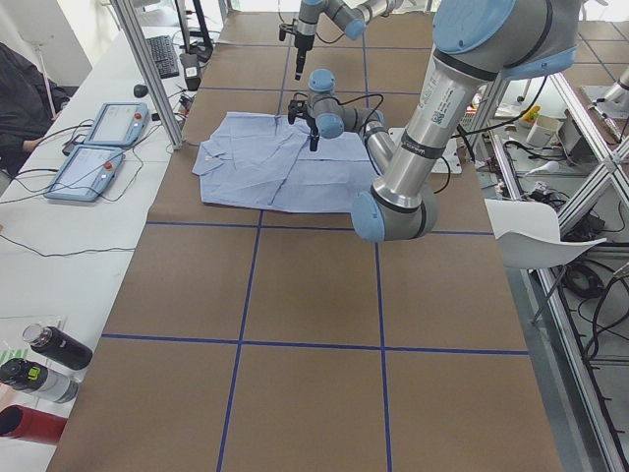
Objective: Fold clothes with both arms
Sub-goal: 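Release the sleeve and move both grippers to the shirt hem, then lower both grippers to the hem corners nearest the robot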
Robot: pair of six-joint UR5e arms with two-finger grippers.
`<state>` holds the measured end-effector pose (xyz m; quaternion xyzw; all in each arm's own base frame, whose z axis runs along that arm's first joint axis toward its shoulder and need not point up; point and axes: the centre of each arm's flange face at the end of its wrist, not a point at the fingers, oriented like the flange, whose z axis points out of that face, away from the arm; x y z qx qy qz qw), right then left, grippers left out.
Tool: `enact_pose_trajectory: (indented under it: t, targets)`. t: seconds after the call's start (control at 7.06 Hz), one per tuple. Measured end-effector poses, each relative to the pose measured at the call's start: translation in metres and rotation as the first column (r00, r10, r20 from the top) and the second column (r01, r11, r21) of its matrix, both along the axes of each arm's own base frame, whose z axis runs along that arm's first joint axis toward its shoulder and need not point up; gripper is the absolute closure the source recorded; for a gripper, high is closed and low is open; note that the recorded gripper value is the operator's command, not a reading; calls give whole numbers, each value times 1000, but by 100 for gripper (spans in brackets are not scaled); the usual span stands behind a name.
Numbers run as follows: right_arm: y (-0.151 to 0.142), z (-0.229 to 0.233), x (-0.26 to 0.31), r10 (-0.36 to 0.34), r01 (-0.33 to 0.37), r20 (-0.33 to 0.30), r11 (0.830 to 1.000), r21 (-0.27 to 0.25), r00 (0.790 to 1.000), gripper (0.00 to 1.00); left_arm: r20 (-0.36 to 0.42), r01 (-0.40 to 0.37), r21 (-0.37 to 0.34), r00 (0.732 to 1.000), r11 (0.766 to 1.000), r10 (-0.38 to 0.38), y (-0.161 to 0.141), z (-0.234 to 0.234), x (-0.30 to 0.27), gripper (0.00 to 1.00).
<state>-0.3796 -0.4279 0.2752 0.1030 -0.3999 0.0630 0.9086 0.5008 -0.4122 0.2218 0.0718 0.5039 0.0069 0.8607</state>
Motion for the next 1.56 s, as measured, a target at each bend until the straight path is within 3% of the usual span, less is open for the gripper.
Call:
enact_pose_trajectory:
  t: [0.43, 0.71, 0.99, 1.28, 1.56]
  targets:
    - [144, 24, -13, 36, -37, -3, 999, -36, 999, 0, -4, -17, 61, 1000, 998, 17, 50, 88, -91, 0]
    - [194, 26, -24, 69, -69, 10, 997, -47, 998, 0, -3, -4, 74, 1000, 997, 4, 78, 147, -134, 0]
    - [206, 26, -29, 77, -76, 15, 996, -46, 997, 0, 29, 29, 38, 999, 999, -30, 109, 170, -124, 3]
    - [207, 26, -29, 78, -77, 17, 996, -45, 997, 0, 49, 11, 6, 999, 1000, -12, 142, 180, -98, 33]
    - [207, 26, -29, 79, -78, 17, 996, -45, 997, 0, 67, -18, -9, 998, 1000, 19, 160, 188, -86, 34]
